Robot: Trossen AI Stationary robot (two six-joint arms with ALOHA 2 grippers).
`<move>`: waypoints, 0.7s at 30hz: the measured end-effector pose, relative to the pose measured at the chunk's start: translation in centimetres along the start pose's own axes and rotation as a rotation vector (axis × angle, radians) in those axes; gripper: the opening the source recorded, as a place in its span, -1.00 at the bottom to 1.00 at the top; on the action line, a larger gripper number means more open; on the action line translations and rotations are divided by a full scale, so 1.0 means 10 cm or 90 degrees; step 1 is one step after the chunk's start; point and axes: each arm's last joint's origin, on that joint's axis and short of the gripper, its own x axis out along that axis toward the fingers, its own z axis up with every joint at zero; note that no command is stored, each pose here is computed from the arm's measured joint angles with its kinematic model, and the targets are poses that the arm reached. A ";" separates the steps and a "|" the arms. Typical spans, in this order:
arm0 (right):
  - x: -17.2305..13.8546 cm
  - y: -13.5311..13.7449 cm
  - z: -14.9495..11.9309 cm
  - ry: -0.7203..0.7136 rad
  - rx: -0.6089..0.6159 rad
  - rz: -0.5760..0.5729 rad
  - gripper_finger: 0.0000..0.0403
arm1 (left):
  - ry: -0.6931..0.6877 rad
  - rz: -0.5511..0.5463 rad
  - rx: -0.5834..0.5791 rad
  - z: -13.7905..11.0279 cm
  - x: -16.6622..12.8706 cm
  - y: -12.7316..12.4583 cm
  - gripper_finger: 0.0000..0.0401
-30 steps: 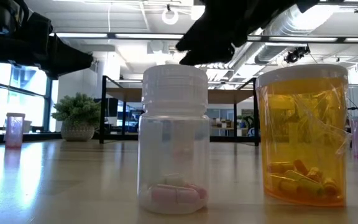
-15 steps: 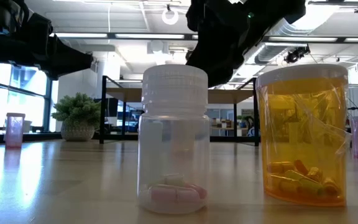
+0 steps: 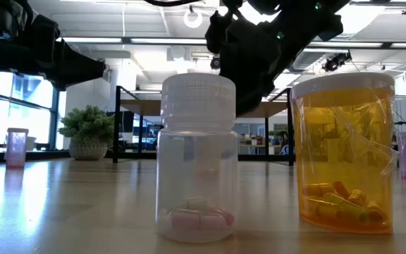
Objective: Pick and place medicine bottles onto shelf by color
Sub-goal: Put the top orange pill bottle on the shelf
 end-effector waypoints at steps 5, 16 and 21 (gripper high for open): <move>0.00 0.00 -0.01 0.007 0.006 -0.003 0.37 | 0.000 0.000 0.000 0.00 0.00 0.00 0.08; 0.00 -0.01 -0.03 0.019 0.003 -0.009 0.36 | 0.000 0.000 0.000 0.00 0.00 0.00 0.08; 0.06 -0.02 -0.07 0.032 0.004 -0.004 0.26 | 0.000 0.002 0.000 0.00 0.00 0.00 0.08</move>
